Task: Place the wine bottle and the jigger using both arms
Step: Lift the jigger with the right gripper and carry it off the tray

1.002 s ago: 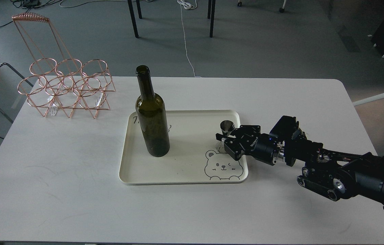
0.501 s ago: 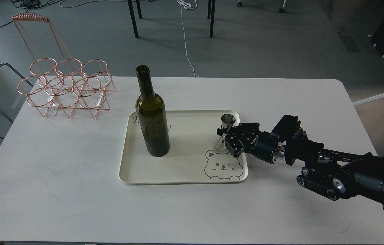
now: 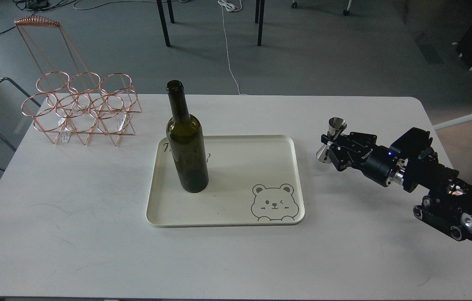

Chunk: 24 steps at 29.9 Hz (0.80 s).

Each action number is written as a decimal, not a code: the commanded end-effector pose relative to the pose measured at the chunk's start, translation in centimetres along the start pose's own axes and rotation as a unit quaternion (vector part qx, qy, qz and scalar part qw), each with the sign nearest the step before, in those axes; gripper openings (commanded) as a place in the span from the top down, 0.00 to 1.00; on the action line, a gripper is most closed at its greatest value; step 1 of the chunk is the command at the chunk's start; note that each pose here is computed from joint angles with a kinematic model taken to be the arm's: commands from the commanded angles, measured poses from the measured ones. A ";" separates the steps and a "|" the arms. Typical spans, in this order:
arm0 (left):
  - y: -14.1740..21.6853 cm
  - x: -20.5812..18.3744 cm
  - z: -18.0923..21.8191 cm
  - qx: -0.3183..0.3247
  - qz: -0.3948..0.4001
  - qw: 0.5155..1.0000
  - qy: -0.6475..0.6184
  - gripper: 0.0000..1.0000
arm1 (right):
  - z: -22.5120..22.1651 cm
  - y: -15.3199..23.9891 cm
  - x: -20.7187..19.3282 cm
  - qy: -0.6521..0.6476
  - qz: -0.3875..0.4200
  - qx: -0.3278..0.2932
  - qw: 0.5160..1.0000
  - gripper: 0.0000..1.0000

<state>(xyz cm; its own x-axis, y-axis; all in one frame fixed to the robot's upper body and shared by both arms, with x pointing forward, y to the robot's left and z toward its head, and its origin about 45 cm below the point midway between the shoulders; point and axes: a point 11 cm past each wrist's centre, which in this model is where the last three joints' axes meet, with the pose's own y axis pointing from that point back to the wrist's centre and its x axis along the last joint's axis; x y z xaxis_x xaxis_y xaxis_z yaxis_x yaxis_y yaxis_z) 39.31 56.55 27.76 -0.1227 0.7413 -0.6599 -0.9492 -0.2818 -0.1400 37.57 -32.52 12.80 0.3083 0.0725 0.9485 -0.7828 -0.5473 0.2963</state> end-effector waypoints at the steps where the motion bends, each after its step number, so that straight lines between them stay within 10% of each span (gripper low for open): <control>1: 0.0 0.0 -0.1 0.000 0.000 1.000 0.001 0.01 | 2.6 2.4 -1.7 -0.016 -0.010 -0.051 0.998 0.95; 12: 0.0 0.0 -0.2 0.001 0.000 1.000 0.001 0.01 | 5.3 4.5 -3.2 -0.044 -0.011 -0.118 0.992 0.94; 24: 0.0 0.0 -0.2 0.000 0.000 1.000 0.001 0.01 | 5.2 4.5 -3.3 -0.044 -0.012 -0.115 0.992 0.69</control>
<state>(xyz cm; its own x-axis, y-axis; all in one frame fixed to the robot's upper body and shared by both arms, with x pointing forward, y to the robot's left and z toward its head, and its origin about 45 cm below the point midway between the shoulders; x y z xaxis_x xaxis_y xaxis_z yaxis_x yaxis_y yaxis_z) 39.33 56.46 27.65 -0.1226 0.7398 -0.6616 -0.9490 -0.2826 -0.1401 35.89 -39.53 10.41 0.3668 0.0040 0.9303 -0.8749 -0.3384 0.3464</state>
